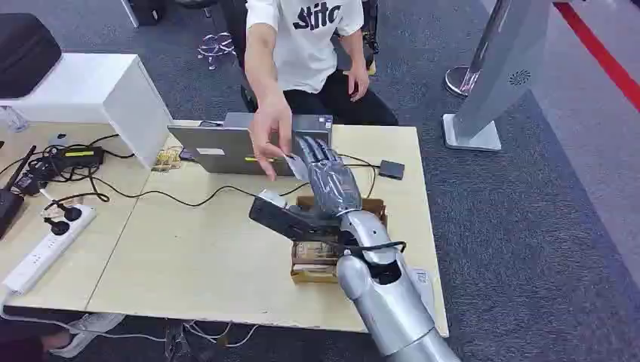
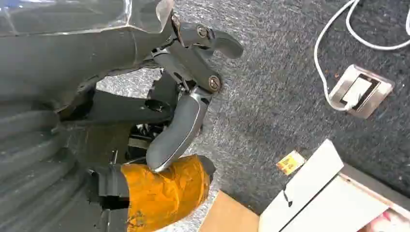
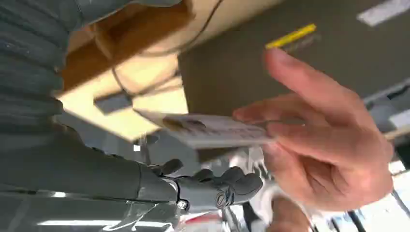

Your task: Pass the card to the sensor for recognition and then transmit it.

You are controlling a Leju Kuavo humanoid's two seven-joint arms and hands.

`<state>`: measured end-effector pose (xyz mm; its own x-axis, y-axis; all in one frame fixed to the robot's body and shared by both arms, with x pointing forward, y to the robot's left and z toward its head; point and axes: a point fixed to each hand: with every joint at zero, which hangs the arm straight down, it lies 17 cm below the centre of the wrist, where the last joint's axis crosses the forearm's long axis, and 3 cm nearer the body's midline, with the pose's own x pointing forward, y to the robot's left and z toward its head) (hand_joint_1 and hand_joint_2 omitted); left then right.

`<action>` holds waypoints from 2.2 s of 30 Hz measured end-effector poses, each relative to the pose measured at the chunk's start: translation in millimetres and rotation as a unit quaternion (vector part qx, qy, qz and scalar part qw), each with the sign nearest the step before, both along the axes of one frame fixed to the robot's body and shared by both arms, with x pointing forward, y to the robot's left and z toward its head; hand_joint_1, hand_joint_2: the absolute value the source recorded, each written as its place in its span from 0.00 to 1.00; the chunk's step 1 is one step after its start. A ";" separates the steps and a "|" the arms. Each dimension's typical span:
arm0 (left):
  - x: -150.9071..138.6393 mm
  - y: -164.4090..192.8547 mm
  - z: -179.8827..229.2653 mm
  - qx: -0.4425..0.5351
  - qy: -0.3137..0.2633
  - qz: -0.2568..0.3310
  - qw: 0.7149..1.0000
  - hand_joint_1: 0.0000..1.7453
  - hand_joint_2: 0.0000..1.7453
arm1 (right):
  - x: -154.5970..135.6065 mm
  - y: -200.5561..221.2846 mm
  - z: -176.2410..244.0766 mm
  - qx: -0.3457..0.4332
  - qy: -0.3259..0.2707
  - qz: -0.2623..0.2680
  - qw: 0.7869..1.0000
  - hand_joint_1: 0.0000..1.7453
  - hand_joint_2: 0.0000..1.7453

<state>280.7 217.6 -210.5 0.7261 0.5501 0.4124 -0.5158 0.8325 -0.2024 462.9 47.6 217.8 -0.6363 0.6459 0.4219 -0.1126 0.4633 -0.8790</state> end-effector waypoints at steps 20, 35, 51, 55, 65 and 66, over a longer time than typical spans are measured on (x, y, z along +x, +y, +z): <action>1.9 -5.4 1.5 0.003 -0.002 -0.011 1.000 0.00 1.00 | 8.7 0.0 -15.0 0.027 0.056 -0.007 0.998 0.81 1.00; 0.9 -8.1 1.3 0.002 0.000 -0.011 1.000 0.00 1.00 | 16.8 -29.4 20.9 0.076 0.021 -0.048 0.996 1.00 1.00; -8.1 -6.2 -3.0 -0.003 0.007 0.002 1.000 0.00 1.00 | 3.1 -120.6 114.5 0.224 -0.078 -0.089 0.967 1.00 1.00; -9.0 -6.0 -3.4 -0.004 0.007 0.003 1.000 0.00 1.00 | -2.6 -136.3 124.3 0.233 -0.093 -0.099 0.963 1.00 1.00; -14.3 6.6 -6.6 0.001 0.007 0.026 1.000 0.00 1.00 | -28.2 -196.7 104.5 0.283 -0.096 -0.124 0.946 1.00 1.00; -15.5 8.7 -7.3 0.001 0.007 0.030 1.000 0.00 1.00 | -30.9 -207.2 92.1 0.280 -0.091 -0.135 0.946 1.00 1.00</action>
